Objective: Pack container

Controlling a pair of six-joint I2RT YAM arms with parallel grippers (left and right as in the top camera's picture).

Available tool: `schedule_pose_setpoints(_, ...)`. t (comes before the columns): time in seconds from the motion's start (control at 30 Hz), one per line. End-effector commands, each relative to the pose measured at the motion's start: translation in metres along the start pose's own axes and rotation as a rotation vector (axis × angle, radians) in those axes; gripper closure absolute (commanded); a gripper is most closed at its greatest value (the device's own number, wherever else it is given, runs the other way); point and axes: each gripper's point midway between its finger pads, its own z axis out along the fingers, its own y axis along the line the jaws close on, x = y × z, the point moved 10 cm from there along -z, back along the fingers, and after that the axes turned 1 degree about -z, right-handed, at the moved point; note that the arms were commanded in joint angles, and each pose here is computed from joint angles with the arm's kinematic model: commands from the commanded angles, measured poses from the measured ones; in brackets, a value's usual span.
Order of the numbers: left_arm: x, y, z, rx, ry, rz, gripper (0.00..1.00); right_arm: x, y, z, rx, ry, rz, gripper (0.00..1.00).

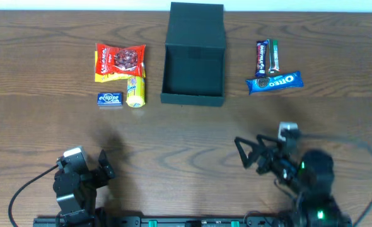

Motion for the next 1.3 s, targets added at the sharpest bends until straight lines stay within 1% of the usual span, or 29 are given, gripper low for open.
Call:
schedule_pose_setpoints(0.0, 0.002, 0.001, 0.001, -0.010, 0.004, 0.017, 0.05, -0.028, 0.012, 0.015, -0.008, 0.074, -0.144, 0.01)
schedule_pose_setpoints(0.1, 0.002, 0.001, 0.001, -0.010, 0.004, 0.017, 0.05, -0.055, 0.018, 0.041, 0.000, 0.156, -0.215, 0.01)
schedule_pose_setpoints(0.17, 0.002, 0.001, 0.001, -0.010, 0.004, 0.017, 0.05, -0.071, 0.021, 0.061, 0.037, 0.202, -0.243, 0.01)
schedule_pose_setpoints(0.27, 0.002, 0.001, 0.001, -0.010, 0.004, 0.017, 0.04, -0.093, 0.021, 0.098, 0.198, 0.275, -0.276, 0.02)
schedule_pose_setpoints(0.3, 0.002, 0.001, 0.001, -0.010, 0.004, 0.017, 0.04, -0.099, 0.019, 0.110, 0.260, 0.290, -0.282, 0.05)
schedule_pose_setpoints(0.33, 0.002, 0.001, 0.001, -0.010, 0.004, 0.017, 0.05, -0.105, 0.017, 0.121, 0.315, 0.301, -0.279, 0.10)
schedule_pose_setpoints(0.4, 0.002, 0.001, 0.001, -0.010, 0.004, 0.017, 0.05, -0.115, 0.013, 0.139, 0.400, 0.306, -0.260, 0.14)
schedule_pose_setpoints(0.47, 0.002, 0.001, 0.001, -0.010, 0.004, 0.017, 0.05, -0.123, 0.010, 0.157, 0.434, 0.312, -0.265, 0.23)
schedule_pose_setpoints(0.5, 0.002, 0.001, 0.001, -0.010, 0.004, 0.017, 0.05, -0.126, 0.008, 0.167, 0.445, 0.316, -0.266, 0.25)
schedule_pose_setpoints(0.53, 0.002, 0.001, 0.001, -0.010, 0.004, 0.017, 0.05, -0.129, 0.005, 0.179, 0.453, 0.325, -0.268, 0.28)
schedule_pose_setpoints(0.63, 0.002, 0.001, 0.001, -0.010, 0.004, 0.017, 0.05, -0.129, -0.003, 0.202, 0.492, 0.347, -0.275, 0.31)
schedule_pose_setpoints(0.8, 0.002, 0.001, 0.001, -0.010, 0.004, 0.017, 0.04, -0.111, -0.016, 0.230, 0.511, 0.420, -0.288, 0.33)
schedule_pose_setpoints(0.83, 0.002, 0.001, 0.001, -0.010, 0.004, 0.017, 0.05, -0.106, -0.019, 0.235, 0.515, 0.437, -0.295, 0.36)
schedule_pose_setpoints(0.87, 0.002, 0.001, 0.001, -0.010, 0.004, 0.017, 0.05, -0.101, -0.022, 0.239, 0.525, 0.452, -0.298, 0.42)
schedule_pose_setpoints(0.97, 0.002, 0.001, 0.001, -0.010, 0.004, 0.017, 0.05, -0.090, -0.030, 0.243, 0.558, 0.501, -0.298, 0.89)
schedule_pose_setpoints(1.0, 0.002, 0.001, 0.001, -0.010, 0.004, 0.017, 0.04, -0.087, -0.031, 0.242, 0.565, 0.521, -0.293, 0.99)
schedule_pose_setpoints(1.27, 0.002, 0.001, 0.001, -0.010, 0.004, 0.017, 0.05, -0.076, -0.030, 0.216, 0.642, 0.660, -0.245, 0.99)
